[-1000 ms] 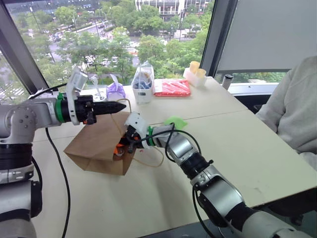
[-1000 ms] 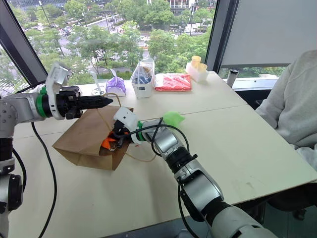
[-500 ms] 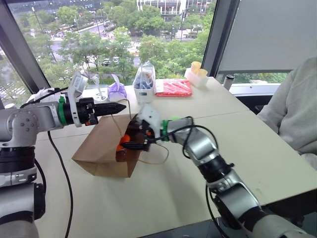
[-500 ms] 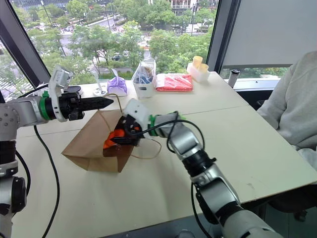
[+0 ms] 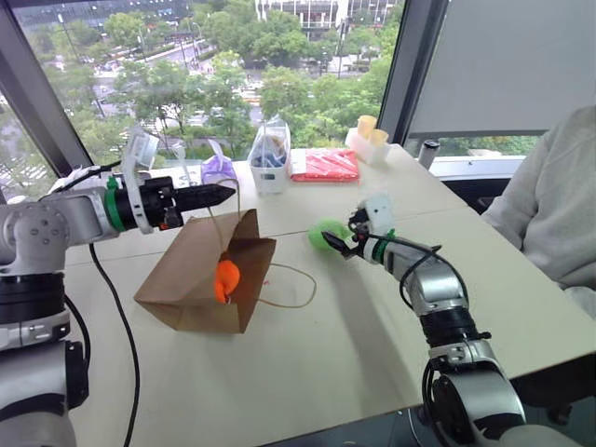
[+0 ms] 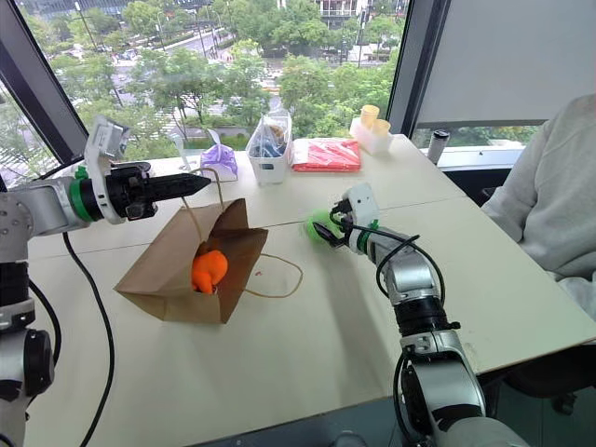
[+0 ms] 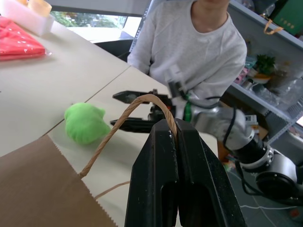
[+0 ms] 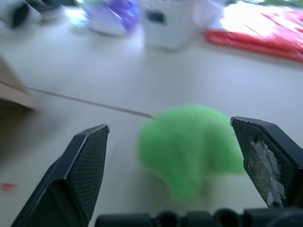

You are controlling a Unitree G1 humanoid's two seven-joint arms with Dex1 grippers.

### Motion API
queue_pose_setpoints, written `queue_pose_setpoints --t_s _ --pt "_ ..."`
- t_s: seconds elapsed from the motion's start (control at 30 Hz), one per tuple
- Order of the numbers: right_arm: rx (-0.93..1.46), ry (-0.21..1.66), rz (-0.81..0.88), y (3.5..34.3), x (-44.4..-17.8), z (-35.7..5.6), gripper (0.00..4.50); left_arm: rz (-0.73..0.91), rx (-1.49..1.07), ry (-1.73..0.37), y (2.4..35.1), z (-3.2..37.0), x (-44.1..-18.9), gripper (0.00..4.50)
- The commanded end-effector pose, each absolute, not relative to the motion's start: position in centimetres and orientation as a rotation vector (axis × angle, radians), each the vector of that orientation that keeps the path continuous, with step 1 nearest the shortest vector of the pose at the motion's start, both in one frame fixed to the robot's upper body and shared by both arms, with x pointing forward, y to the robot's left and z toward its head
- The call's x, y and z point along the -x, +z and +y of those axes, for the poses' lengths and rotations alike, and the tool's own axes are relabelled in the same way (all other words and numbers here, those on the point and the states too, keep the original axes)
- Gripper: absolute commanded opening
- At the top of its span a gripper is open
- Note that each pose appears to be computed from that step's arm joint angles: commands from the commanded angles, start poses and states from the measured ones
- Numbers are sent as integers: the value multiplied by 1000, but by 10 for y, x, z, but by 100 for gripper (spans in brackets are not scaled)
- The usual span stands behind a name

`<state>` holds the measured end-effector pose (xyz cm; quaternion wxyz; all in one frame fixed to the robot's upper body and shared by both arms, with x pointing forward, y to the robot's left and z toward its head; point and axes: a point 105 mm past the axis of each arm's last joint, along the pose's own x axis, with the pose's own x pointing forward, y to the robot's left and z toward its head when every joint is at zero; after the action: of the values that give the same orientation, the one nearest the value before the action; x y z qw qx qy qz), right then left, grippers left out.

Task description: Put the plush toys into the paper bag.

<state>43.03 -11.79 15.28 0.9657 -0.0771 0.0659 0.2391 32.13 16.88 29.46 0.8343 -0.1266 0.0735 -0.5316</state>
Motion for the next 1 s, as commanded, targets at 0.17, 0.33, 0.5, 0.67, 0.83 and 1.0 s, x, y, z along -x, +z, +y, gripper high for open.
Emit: queue_pose_setpoints --t_s 0.17,0.33,0.5,0.67,0.83,1.0 --pt "79 305 202 146 -467 -117 444 77 270 -1130 314 172 -314 0" --pt "-197 303 302 132 -470 -108 392 80 268 -1114 312 174 -313 0" --pt "-279 314 327 126 -469 -104 151 83 270 -1104 310 174 -313 0" --pt "-235 353 264 137 -471 -101 6 85 273 -1099 309 173 -314 0" --pt "-138 634 67 194 -451 -86 6 82 279 -1110 310 170 -315 0" --pt "23 995 81 215 -372 -63 6 81 283 -1124 310 168 -315 0"
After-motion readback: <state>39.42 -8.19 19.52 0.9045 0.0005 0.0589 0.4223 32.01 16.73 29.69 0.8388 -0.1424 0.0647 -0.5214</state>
